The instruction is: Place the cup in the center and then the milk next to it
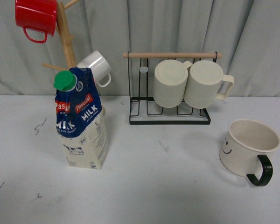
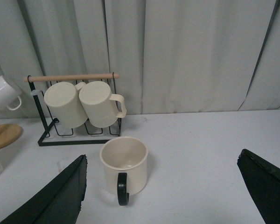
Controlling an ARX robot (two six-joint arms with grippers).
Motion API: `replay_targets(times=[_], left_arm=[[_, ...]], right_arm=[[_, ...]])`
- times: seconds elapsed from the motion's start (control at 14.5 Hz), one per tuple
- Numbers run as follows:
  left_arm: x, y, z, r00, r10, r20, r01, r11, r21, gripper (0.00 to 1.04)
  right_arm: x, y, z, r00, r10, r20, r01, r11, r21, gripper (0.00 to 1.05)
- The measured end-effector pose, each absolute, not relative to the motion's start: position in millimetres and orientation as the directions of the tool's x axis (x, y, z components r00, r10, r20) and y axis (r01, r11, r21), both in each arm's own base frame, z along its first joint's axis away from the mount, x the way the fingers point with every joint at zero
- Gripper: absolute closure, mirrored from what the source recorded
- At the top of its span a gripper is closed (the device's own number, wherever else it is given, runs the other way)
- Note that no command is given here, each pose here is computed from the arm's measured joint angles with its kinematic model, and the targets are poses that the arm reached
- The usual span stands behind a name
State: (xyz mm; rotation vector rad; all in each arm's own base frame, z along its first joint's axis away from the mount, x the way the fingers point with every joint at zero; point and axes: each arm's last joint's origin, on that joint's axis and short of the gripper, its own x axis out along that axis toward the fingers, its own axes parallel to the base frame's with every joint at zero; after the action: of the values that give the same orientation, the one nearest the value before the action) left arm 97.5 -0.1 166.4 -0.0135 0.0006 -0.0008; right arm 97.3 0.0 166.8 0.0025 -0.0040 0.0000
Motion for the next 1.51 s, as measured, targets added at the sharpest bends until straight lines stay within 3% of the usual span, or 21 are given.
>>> replay_targets(times=[1.17,1.24,1.31,1.38,1.51], left_arm=[[98,0,166,1.000,-0.001,-0.001,0.001,1.000,-0.014,0.07],[98,0,166,1.000,-0.001,-0.001,0.001,1.000,-0.014,0.07],[98,0,166,1.000,0.000,-0.001,0.000,1.000,-0.014,0.07],[98,0,167,1.000,-0.002,0.001,0.002,1.000,-0.014,0.07],[98,0,166,1.000,0.000,0.000,0.000,1.000,-0.014,0.07]], right_arm=[[97,0,167,1.000,0.000,0.004,0.000,1.000,0.002,0.06],[97,0,165,1.000,-0.012,-0.018,0.012,1.000,0.002,0.06],[101,0,167,0.967,-0.110,-0.228,0.107,0.994,-0.027,0.06],[117,-5,183,0.934,-0.173,-0.314,0.166,0.985,-0.047,0.06],[149,-8,220,0.943,-0.111,-0.315,0.112,0.994,-0.015,0.06]])
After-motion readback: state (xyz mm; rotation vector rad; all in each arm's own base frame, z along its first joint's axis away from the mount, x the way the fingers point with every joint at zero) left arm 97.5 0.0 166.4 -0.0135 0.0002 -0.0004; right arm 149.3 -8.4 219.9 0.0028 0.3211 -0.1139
